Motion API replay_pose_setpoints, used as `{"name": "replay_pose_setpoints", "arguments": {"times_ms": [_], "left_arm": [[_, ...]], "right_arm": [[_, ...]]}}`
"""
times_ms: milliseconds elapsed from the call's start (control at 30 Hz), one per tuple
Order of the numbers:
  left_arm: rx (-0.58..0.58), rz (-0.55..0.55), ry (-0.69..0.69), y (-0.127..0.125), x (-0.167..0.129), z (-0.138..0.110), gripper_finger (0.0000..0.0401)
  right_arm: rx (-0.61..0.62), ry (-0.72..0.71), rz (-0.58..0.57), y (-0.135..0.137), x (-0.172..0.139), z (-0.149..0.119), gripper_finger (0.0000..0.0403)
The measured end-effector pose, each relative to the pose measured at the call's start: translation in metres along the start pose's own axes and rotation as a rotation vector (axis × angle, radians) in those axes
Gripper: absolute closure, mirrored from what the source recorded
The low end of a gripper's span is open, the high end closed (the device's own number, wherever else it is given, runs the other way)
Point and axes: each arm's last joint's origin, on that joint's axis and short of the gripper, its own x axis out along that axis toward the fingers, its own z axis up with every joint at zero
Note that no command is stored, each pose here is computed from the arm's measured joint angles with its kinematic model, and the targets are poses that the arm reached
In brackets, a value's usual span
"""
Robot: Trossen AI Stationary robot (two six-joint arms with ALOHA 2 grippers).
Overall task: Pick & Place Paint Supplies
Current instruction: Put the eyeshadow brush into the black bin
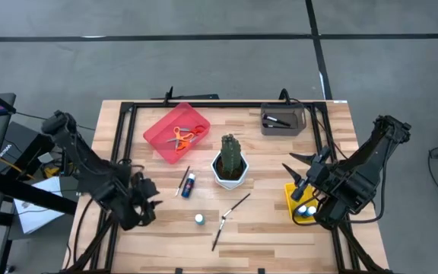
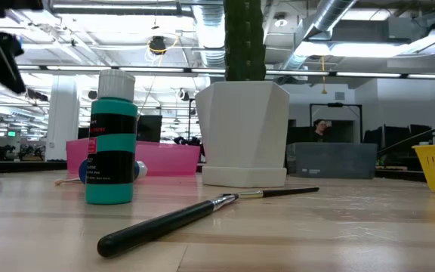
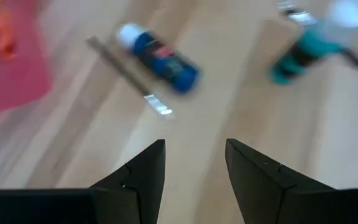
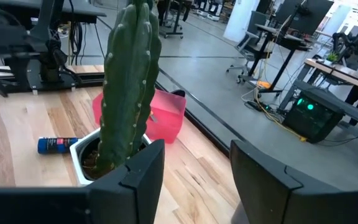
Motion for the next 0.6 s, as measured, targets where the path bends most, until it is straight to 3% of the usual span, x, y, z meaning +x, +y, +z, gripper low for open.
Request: {"name": "replay_pose_setpoints", "arguments": {"times_ms": [300, 600], "left_arm": [[0.02, 0.171, 0.067, -0.012, 0.056, -0.034, 0.0218], [0.001, 0.225, -0.039, -0.025, 0.084, -0.048, 0.0223]], "right_arm": [[-0.003, 0.001, 0.001, 0.0, 0.0, 0.0, 0.0226], [-0.018, 0.003, 0.002, 0.0, 0.0, 0.0, 0.0226]]}}
